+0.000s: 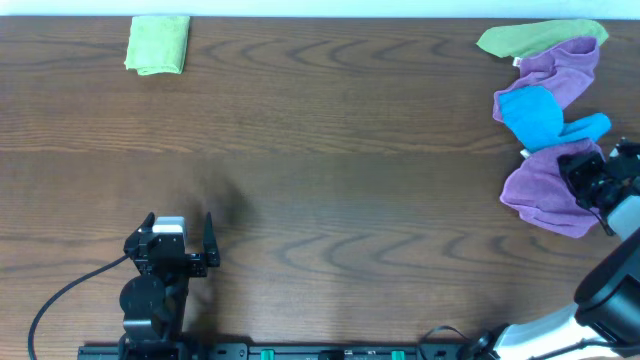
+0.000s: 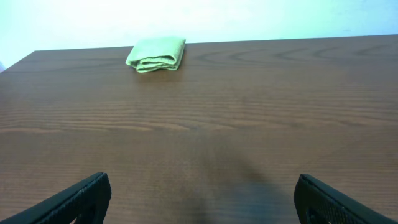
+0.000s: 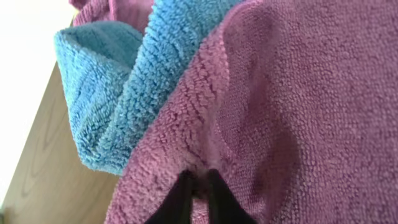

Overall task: Fold the cloth
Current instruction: 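Close the right gripper on the pink-purple cloth's edge, then lift the pink-purple cloth with the right gripper and carry it leftward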

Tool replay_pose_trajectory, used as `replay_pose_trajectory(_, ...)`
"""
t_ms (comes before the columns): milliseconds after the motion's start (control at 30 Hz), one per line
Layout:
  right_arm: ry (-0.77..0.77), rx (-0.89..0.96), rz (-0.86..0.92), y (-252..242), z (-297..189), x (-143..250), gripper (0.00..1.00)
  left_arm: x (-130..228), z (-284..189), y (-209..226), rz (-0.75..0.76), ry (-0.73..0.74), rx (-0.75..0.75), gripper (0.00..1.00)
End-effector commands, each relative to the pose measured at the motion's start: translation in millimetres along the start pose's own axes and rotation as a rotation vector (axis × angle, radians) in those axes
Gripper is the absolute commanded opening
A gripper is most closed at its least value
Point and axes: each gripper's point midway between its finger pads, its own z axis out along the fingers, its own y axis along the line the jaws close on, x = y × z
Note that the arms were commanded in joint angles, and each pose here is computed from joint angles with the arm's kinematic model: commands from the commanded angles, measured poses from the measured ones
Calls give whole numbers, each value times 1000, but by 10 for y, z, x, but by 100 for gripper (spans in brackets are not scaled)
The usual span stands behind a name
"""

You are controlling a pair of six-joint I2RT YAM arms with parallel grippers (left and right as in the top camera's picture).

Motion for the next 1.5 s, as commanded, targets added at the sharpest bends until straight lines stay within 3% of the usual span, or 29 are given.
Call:
replay_pose_trajectory(0, 8, -53, -16, 147, 15, -32, 2, 119, 31, -5, 21, 26, 1, 95)
replay_pose_trajectory(667, 87, -281, -129, 1003, -153, -167, 2, 119, 31, -5, 21, 26, 1, 95)
replay_pose_trajectory(1167, 206, -479, -482, 2807, -364, 271, 2, 119, 31, -5, 21, 26, 1, 95)
replay_pose_trajectory(1467, 202, -719, -739, 4252, -834, 922, 2, 119, 31, -5, 21, 26, 1, 95)
